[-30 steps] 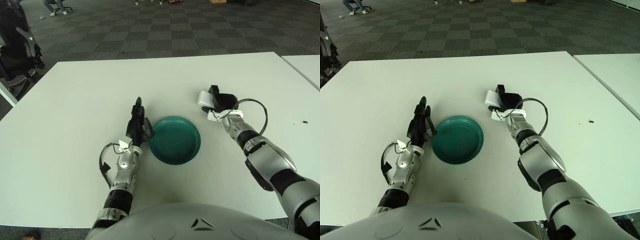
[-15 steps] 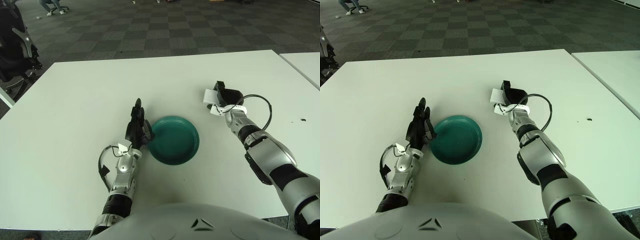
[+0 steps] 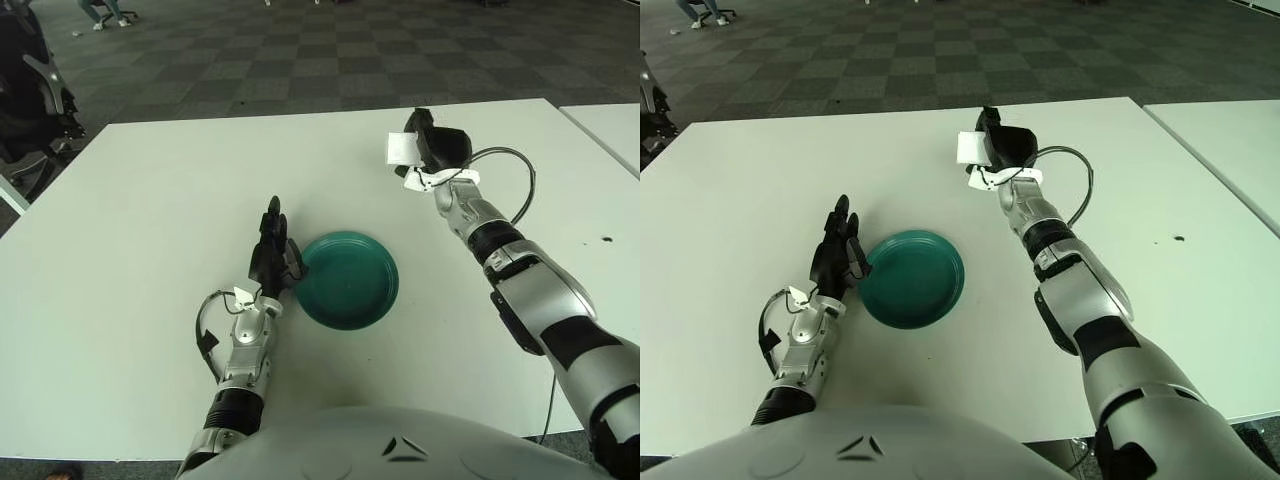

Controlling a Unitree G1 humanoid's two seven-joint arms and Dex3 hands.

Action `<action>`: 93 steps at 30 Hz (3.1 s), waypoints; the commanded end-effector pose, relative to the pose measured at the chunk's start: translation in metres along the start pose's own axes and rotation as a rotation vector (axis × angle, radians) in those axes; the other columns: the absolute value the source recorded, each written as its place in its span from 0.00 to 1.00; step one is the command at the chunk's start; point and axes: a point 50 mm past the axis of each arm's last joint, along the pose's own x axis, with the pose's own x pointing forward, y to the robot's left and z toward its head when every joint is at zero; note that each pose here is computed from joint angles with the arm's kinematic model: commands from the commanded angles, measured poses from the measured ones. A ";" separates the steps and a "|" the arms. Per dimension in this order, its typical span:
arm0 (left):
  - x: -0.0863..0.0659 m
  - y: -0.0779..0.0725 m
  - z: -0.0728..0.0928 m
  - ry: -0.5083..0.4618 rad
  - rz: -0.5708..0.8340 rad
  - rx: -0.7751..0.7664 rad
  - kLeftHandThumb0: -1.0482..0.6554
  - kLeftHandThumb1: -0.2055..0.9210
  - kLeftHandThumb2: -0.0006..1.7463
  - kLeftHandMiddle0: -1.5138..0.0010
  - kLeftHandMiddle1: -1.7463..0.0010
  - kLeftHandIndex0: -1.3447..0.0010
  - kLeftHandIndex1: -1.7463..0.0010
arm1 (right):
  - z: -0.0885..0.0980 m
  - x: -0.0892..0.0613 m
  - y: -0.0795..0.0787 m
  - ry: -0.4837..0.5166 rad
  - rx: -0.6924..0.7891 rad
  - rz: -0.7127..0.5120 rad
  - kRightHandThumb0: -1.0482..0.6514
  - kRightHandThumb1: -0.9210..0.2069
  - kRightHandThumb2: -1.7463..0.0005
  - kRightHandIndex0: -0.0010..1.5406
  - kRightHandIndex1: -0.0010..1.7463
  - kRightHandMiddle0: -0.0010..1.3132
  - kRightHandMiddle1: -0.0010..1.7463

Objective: Put the charger into the plate.

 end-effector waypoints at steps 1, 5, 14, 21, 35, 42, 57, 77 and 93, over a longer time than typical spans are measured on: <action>-0.036 0.008 -0.041 0.185 0.095 -0.005 0.07 1.00 0.63 0.99 1.00 0.98 0.95 | 0.031 -0.009 -0.017 -0.114 0.095 -0.063 0.34 0.51 0.27 0.80 1.00 0.45 1.00; -0.035 0.009 -0.040 0.179 0.092 0.019 0.06 1.00 0.63 0.99 1.00 0.99 0.92 | 0.038 -0.015 -0.023 -0.196 0.111 -0.008 0.34 0.52 0.26 0.79 1.00 0.46 1.00; -0.036 0.010 -0.035 0.158 0.089 0.041 0.05 1.00 0.64 0.98 1.00 1.00 0.91 | 0.067 -0.042 -0.022 -0.421 0.087 0.224 0.34 0.53 0.25 0.78 1.00 0.46 1.00; -0.039 0.010 -0.033 0.150 0.112 0.032 0.06 1.00 0.64 0.96 0.99 1.00 0.88 | 0.080 -0.062 -0.024 -0.544 0.043 0.390 0.34 0.49 0.28 0.74 1.00 0.44 1.00; -0.043 0.011 -0.032 0.152 0.134 0.069 0.07 1.00 0.64 0.95 1.00 1.00 0.85 | 0.091 -0.104 -0.030 -0.712 0.003 0.471 0.35 0.49 0.29 0.68 1.00 0.43 1.00; -0.043 0.011 -0.032 0.156 0.124 0.082 0.06 1.00 0.65 0.96 1.00 1.00 0.86 | 0.091 -0.118 -0.030 -0.775 0.012 0.555 0.35 0.47 0.30 0.68 1.00 0.42 1.00; -0.042 0.013 -0.031 0.152 0.114 0.039 0.06 1.00 0.64 0.96 1.00 1.00 0.88 | 0.084 -0.135 0.001 -0.885 -0.098 0.656 0.36 0.42 0.34 0.72 1.00 0.39 1.00; -0.039 0.011 -0.029 0.135 0.100 0.017 0.06 1.00 0.65 0.95 0.99 1.00 0.87 | 0.079 -0.126 0.021 -0.876 -0.077 0.688 0.37 0.36 0.44 0.72 1.00 0.41 0.93; -0.038 0.008 -0.028 0.137 0.085 0.040 0.06 1.00 0.67 0.96 1.00 1.00 0.88 | 0.082 -0.114 0.017 -0.814 -0.010 0.570 0.30 0.13 0.59 0.55 1.00 0.28 0.88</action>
